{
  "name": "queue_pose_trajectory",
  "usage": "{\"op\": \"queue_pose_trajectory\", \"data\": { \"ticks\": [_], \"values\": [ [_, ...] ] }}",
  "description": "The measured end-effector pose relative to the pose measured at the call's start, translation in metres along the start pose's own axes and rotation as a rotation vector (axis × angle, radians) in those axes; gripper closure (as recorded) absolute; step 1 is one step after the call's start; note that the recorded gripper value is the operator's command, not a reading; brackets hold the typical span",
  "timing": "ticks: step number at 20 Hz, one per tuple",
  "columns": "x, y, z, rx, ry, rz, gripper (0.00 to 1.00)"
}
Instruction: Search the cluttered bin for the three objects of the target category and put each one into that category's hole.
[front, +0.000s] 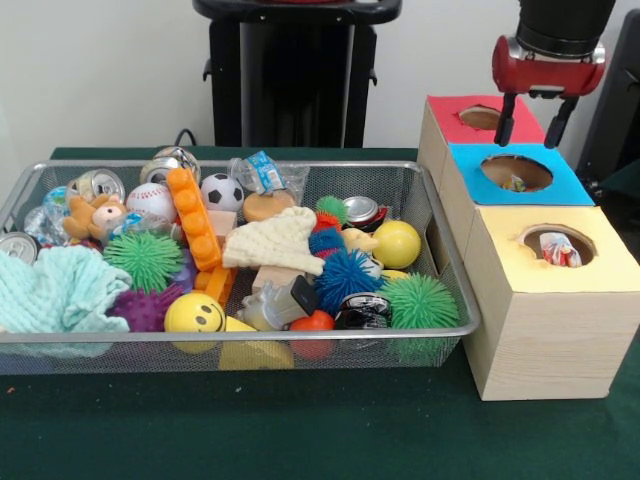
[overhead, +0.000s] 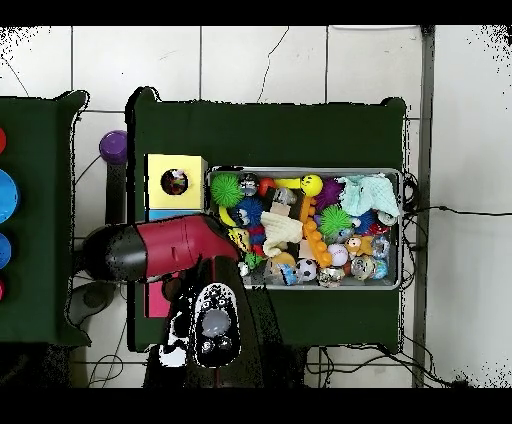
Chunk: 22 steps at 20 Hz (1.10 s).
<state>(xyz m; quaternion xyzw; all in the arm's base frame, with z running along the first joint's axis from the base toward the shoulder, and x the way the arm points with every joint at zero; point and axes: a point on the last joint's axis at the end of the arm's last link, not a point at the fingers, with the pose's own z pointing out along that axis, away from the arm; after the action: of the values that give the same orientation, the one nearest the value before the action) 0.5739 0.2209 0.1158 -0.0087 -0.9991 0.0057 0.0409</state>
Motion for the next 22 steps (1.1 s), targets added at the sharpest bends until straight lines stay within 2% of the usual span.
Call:
{"op": "queue_pose_trajectory", "data": {
  "ticks": [12, 22],
  "values": [
    [-0.006, 0.006, -0.015, -0.055, 0.004, 0.071, 0.00],
    [-0.004, 0.014, -0.012, -0.062, 0.011, 0.071, 0.00]
  ]
}}
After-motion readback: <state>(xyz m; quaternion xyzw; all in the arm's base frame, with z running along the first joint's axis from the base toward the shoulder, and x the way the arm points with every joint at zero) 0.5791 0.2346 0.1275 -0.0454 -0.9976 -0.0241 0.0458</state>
